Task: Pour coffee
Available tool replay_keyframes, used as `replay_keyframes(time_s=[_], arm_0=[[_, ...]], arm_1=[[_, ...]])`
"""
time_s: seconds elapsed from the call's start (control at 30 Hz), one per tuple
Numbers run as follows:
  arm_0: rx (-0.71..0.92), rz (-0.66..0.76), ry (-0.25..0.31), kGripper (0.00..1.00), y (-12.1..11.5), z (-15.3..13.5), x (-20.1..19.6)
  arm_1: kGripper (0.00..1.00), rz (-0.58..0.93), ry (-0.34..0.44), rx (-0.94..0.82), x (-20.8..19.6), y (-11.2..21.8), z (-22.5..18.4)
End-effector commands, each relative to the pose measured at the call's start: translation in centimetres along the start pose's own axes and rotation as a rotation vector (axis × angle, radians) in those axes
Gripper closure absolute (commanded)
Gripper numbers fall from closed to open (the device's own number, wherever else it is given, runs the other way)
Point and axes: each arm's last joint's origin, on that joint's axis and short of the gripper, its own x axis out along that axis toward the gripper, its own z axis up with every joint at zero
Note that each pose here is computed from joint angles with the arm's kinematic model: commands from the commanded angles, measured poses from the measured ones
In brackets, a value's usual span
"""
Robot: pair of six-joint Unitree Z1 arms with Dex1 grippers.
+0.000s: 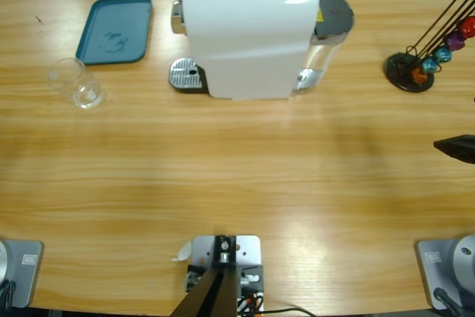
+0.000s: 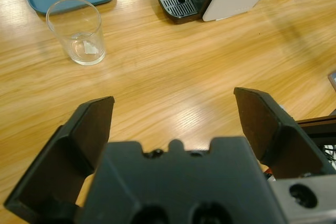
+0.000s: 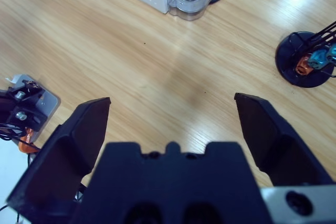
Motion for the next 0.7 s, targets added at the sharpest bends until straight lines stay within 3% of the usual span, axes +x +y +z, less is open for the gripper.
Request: replay_keyframes(time_s=[0.03, 0.1, 0.17, 0.3, 0.43, 0.57, 0.7], arm_0=[[-0.02, -0.018, -0.053, 0.01, -0.6, 2.9, -0.3], [-0.079, -0.032, -0.085, 0.005, -1.4, 7.1, -0.4], [-0.096, -0.037, -0.076, 0.004, -1.7, 10.2, 0.8], [-0.154, -0.048, -0.013, 0.0, -1.3, 11.3, 4.1], [-0.282, -0.106, -0.028, 0.012, -1.3, 14.0, 7.1], [-0.461, -0.112, 0.062, 0.009, -0.5, 15.0, 11.8], [-0.558, -0.226, 0.129, 0.018, 0.0, 16.4, 17.1]], arm_1=[[0.0, -0.01, 0.009, 0.001, -0.1, 0.0, -0.6], [0.0, -0.01, 0.013, 0.006, -0.1, 0.0, -0.6], [0.0, -0.01, 0.019, 0.007, 0.1, 0.0, -0.5], [0.0, -0.01, 0.02, 0.007, 0.1, 0.0, -0.5], [0.0, -0.009, 0.0, 0.014, 0.1, 0.0, 0.2], [0.0, -0.01, 0.012, 0.027, 0.7, 0.0, 1.7], [0.0, -0.008, 0.036, 0.028, 0.9, 0.0, 1.2]])
